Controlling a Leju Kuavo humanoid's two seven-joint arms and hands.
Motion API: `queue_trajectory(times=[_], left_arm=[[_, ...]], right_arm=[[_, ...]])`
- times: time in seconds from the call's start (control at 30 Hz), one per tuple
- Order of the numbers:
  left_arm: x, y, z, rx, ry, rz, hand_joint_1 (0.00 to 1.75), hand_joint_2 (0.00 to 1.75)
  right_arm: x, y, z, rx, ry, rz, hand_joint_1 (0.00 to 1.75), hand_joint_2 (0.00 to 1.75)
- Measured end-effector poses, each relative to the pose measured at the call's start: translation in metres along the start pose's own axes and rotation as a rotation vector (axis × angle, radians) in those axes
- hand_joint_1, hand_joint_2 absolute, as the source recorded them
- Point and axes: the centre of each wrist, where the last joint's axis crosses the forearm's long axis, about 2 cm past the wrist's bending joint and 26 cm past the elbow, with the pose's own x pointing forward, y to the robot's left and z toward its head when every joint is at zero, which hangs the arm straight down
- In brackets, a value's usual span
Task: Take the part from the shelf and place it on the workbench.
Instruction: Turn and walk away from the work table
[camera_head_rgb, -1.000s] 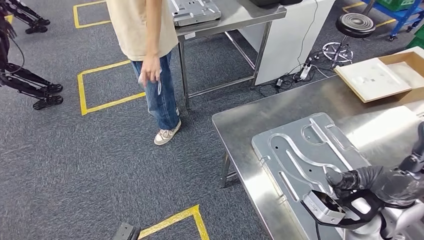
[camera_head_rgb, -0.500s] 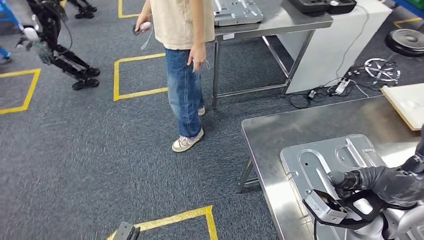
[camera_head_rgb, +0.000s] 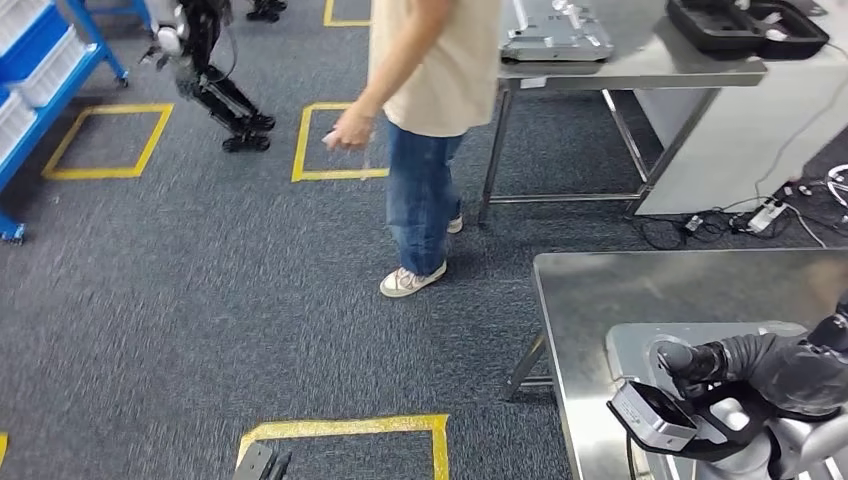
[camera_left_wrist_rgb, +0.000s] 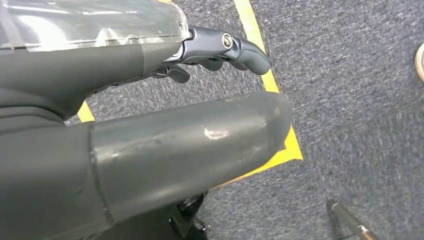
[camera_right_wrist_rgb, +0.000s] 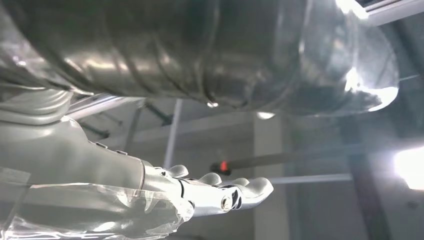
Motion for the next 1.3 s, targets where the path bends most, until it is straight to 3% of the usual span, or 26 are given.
queue_trajectory(times=[1.3], left_arm=[[-0.0016, -0.0059, 0.0014, 0.003, 0.002, 0.033, 0.0, 0.0]], right_arm=[[-0.0033, 0.0026, -0.0069, -0.007, -0.039, 0.016, 0.0, 0.0]])
